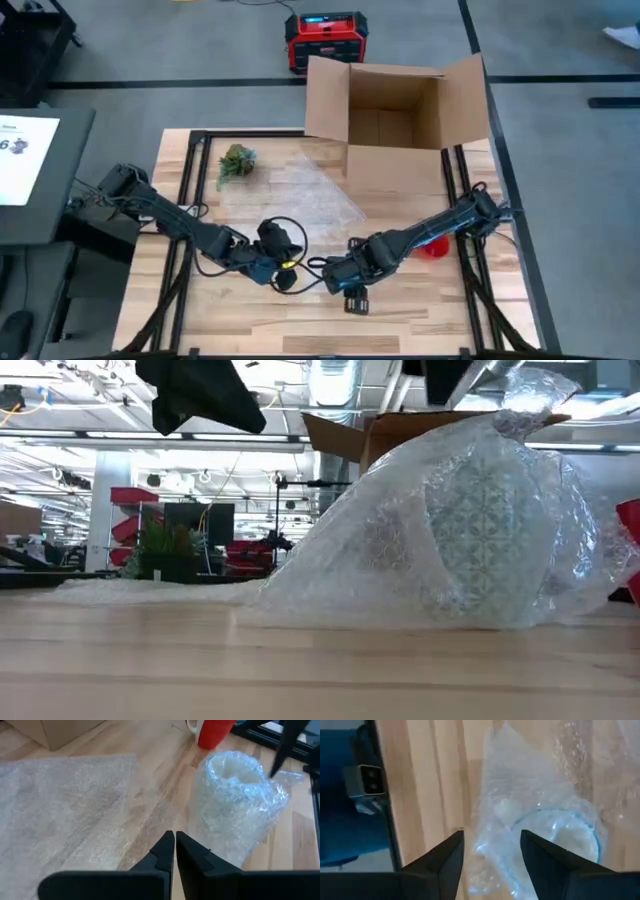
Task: Wrap mug
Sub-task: Wrap the blue patterned mug with the transparent bubble wrap
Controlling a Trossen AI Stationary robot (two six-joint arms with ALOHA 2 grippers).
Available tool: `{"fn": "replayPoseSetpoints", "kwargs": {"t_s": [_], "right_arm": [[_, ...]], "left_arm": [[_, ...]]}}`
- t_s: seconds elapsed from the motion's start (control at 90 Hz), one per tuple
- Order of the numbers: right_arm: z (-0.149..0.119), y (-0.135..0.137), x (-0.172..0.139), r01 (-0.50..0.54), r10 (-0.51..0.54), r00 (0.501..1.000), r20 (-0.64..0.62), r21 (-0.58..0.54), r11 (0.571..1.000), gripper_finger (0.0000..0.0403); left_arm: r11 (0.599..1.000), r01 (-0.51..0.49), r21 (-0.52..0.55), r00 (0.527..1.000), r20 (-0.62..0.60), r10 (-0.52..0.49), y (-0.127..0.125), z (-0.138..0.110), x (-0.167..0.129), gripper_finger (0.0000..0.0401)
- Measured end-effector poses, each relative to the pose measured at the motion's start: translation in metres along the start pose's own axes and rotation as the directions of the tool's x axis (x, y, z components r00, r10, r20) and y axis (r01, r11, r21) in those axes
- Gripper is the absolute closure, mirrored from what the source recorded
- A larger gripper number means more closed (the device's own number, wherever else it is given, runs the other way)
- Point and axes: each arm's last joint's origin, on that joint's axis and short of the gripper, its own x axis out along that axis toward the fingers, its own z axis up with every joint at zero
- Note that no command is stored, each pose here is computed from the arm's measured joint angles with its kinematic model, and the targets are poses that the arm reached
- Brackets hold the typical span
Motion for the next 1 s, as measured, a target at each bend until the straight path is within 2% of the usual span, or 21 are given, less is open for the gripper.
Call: {"fn": "replayPoseSetpoints", "kwargs": {"t_s": [0.244,0.333,0.478,0.656,0.922,1.0], "right_arm": [[0.005,-0.006,0.05,0.097,-0.092,0.985,-0.147,0.028,0.995,0.0163],[0.004,-0.008,0.068,0.148,-0.143,0.971,-0.192,0.01,0.989,0.0163],[0.001,-0.001,0.088,0.171,-0.185,0.958,-0.22,-0.082,0.982,0.0178],[-0.004,0.006,0.098,0.204,-0.243,0.948,-0.207,-0.191,0.96,0.0229],[-0.008,0.01,0.096,0.219,-0.267,0.943,-0.197,-0.236,0.947,0.0373],[-0.009,0.011,0.096,0.217,-0.272,0.941,-0.199,-0.262,0.94,0.038]], "left_arm": [[1.0,-0.001,0.003,1.0,-0.002,0.001,0.0,0.0,0.0,0.0401],[1.0,0.0,0.009,1.0,-0.003,0.0,0.0,0.0,0.0,0.0401],[1.0,0.006,0.011,1.0,-0.01,-0.006,0.0,-0.001,0.0,0.0401],[1.0,0.015,0.006,1.0,-0.014,-0.014,-0.001,0.0,0.0,0.0401],[1.0,0.017,0.006,1.0,-0.014,-0.017,-0.001,-0.001,0.0,0.0401],[1.0,0.016,0.006,1.0,-0.014,-0.016,-0.001,0.0,0.0,0.0401]]}}
